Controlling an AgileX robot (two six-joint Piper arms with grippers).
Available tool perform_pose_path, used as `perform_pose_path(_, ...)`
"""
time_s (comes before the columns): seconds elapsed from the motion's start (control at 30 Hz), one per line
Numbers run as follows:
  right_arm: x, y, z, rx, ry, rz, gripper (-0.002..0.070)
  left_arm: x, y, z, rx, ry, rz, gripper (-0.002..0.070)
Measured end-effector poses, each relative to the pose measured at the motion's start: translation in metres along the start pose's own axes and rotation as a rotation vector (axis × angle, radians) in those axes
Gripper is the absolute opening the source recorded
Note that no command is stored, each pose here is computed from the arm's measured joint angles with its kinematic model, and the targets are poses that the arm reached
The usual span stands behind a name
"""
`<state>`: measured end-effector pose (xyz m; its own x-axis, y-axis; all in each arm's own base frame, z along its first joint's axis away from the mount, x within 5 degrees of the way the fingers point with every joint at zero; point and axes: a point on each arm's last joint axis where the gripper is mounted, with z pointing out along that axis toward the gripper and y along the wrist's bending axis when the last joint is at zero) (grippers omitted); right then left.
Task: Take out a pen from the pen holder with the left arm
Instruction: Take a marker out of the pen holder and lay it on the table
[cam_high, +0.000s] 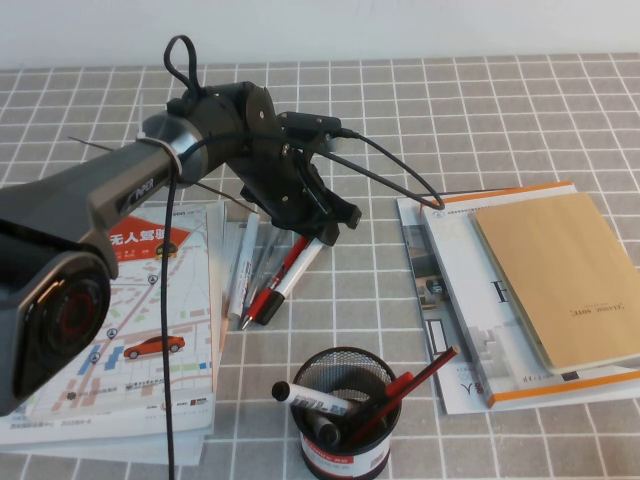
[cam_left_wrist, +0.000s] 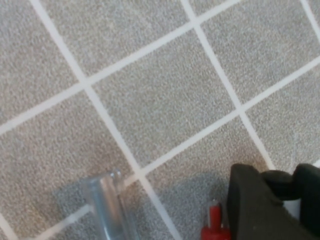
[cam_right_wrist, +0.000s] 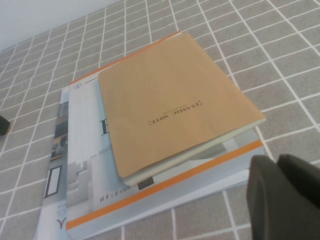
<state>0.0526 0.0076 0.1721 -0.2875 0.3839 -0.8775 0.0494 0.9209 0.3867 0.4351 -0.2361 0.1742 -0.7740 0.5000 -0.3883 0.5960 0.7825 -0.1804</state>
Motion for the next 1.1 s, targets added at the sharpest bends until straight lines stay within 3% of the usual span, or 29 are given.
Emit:
perform_pose_path(0.23,0.000,0.000,0.000,0.000,0.000,0.000,-0.0013,0.000,0.000,0.000,0.005,0.000,-0.048,0.0230)
perform_pose_path(0.4,0.000,0.000,0.000,0.000,0.000,0.000,-0.0013,-0.002,-0.002,-0.008,0.003,-0.009,-0.043,0.0242)
perform_pose_path(0.57,0.000,0.000,0.000,0.000,0.000,0.000,-0.0013,-0.011,-0.010,-0.045,-0.008,-0.083,-0.024,0.0241)
perform_pose_path(0.63,0.000,0.000,0.000,0.000,0.000,0.000,-0.0013,-0.014,-0.013,-0.065,-0.028,-0.119,-0.002,0.0214)
perform_pose_path(0.73,0.000,0.000,0.000,0.000,0.000,0.000,-0.0013,-0.017,-0.017,-0.106,-0.098,-0.170,0.058,0.0086)
perform_pose_path(0.8,0.000,0.000,0.000,0.000,0.000,0.000,-0.0013,-0.015,-0.021,-0.135,-0.145,-0.193,0.096,0.0041)
perform_pose_path(0.93,0.000,0.000,0.000,0.000,0.000,0.000,-0.0013,-0.002,-0.034,-0.197,-0.203,-0.242,0.146,0.0010)
perform_pose_path(1.1,0.000,0.000,0.000,0.000,0.000,0.000,-0.0013,0.034,-0.050,-0.237,-0.189,-0.333,0.141,0.0003)
